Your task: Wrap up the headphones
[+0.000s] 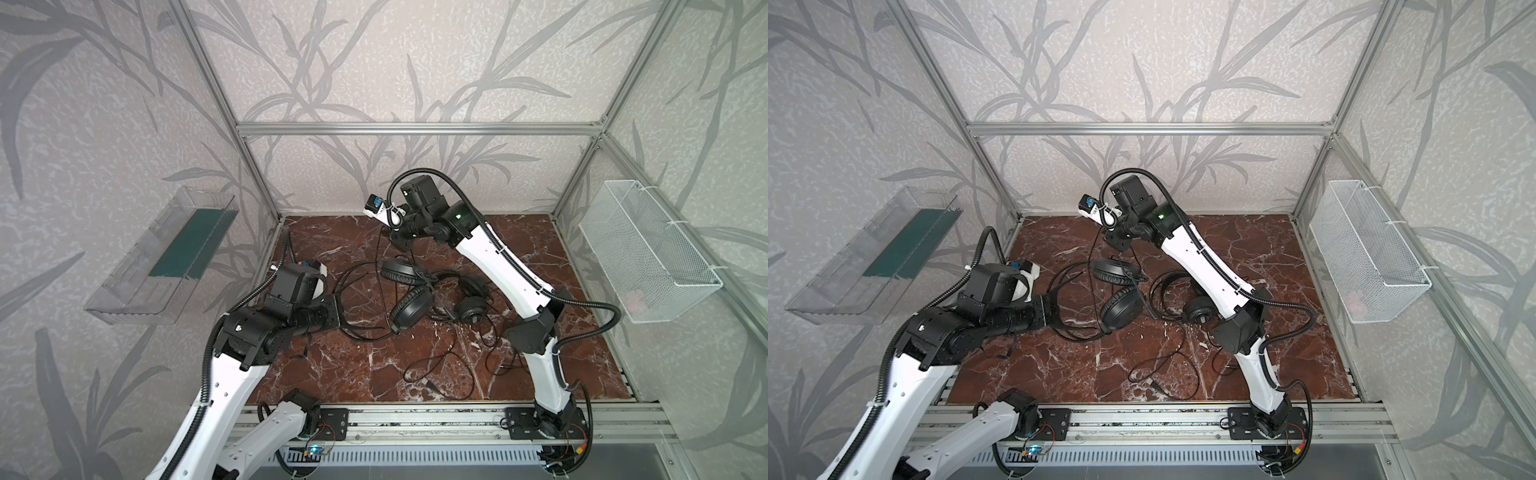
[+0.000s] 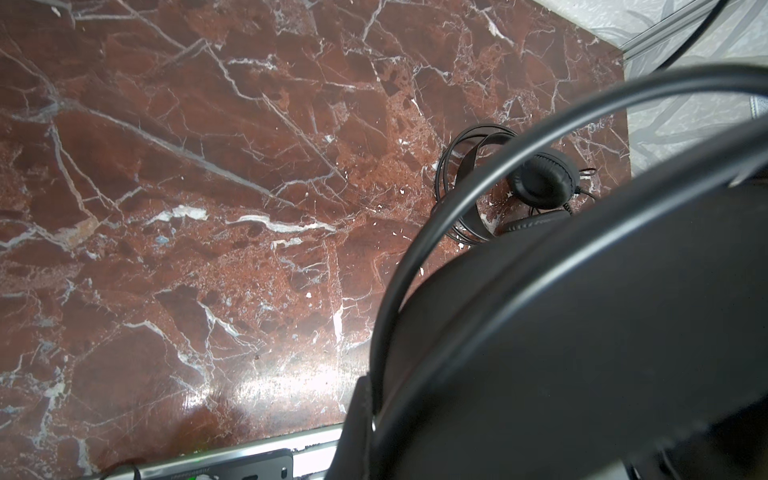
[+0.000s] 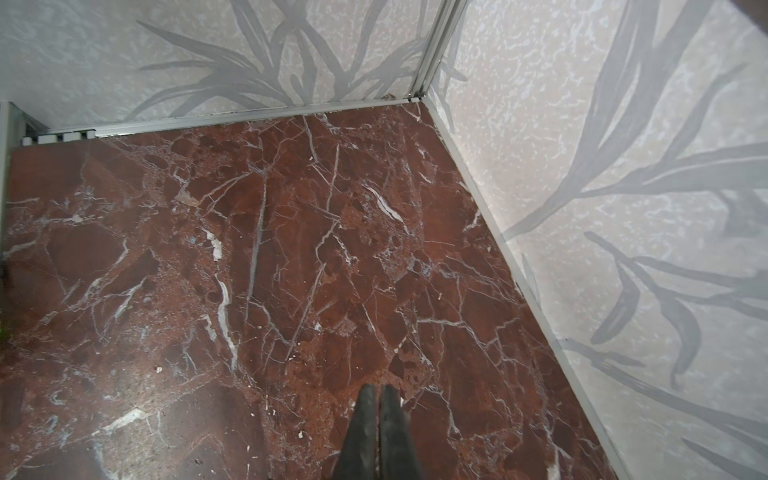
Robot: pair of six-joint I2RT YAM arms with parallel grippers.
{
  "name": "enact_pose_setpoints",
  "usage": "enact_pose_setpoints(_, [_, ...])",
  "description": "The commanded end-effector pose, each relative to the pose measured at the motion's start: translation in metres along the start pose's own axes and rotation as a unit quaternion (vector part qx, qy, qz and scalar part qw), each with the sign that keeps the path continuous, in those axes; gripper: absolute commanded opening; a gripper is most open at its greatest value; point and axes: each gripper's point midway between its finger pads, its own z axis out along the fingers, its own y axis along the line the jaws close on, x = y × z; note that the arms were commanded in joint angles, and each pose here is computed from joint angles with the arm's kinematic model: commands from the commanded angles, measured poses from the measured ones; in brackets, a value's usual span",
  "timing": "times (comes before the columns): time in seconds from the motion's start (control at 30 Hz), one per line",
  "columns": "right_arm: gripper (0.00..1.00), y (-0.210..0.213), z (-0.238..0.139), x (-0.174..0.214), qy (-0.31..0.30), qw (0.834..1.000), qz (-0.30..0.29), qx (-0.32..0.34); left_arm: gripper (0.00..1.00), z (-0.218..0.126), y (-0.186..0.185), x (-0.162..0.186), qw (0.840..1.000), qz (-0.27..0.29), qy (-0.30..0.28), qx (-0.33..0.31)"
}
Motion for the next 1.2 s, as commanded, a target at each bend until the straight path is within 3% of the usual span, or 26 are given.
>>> enact_pose_setpoints(0.0, [0.1,-0.022,0.018,0.013,0.002,0.998,0.06,0.01,0.0,-0.024,-0.029,0.0,0.997,0.005,-0.016,0.082])
enact_pose_setpoints(0.2, [0.29,-0.017,0.033,0.029,-0.006,0.988,0.145,-0.055,0.0,-0.051,-0.052,-0.022,0.99,-0.001,-0.058,0.129])
enact_pose_setpoints(0.37, [0.44,-0.016,0.036,0.04,-0.055,0.973,0.198,-0.104,0.0,-0.066,-0.06,-0.036,0.989,0.0,-0.068,0.128])
enact_pose_setpoints(0.53, [0.51,-0.009,0.039,0.058,-0.151,0.958,0.209,-0.121,0.0,-0.077,-0.055,-0.051,0.993,-0.003,-0.084,0.089])
enact_pose_setpoints(0.83, [0.58,0.01,0.031,0.094,-0.242,0.942,0.214,-0.096,0.0,-0.082,-0.06,-0.067,0.995,-0.006,-0.079,0.065])
enact_pose_setpoints(0.9, [0.63,0.013,0.019,0.097,-0.293,0.929,0.209,-0.082,0.0,-0.084,-0.06,-0.07,0.995,-0.005,-0.081,0.062])
enact_pose_setpoints(0.97, [0.77,0.02,0.012,0.098,-0.335,0.913,0.213,-0.09,0.0,-0.087,-0.061,-0.073,0.995,-0.003,-0.084,0.059])
enact_pose_setpoints(1.07, [0.82,0.035,0.003,0.099,-0.378,0.89,0.228,-0.111,0.0,-0.091,-0.062,-0.077,0.995,0.0,-0.088,0.054])
enact_pose_setpoints(1.17, [0.83,0.062,0.001,0.094,-0.4,0.881,0.22,-0.125,0.0,-0.094,-0.064,-0.08,0.994,0.001,-0.091,0.054])
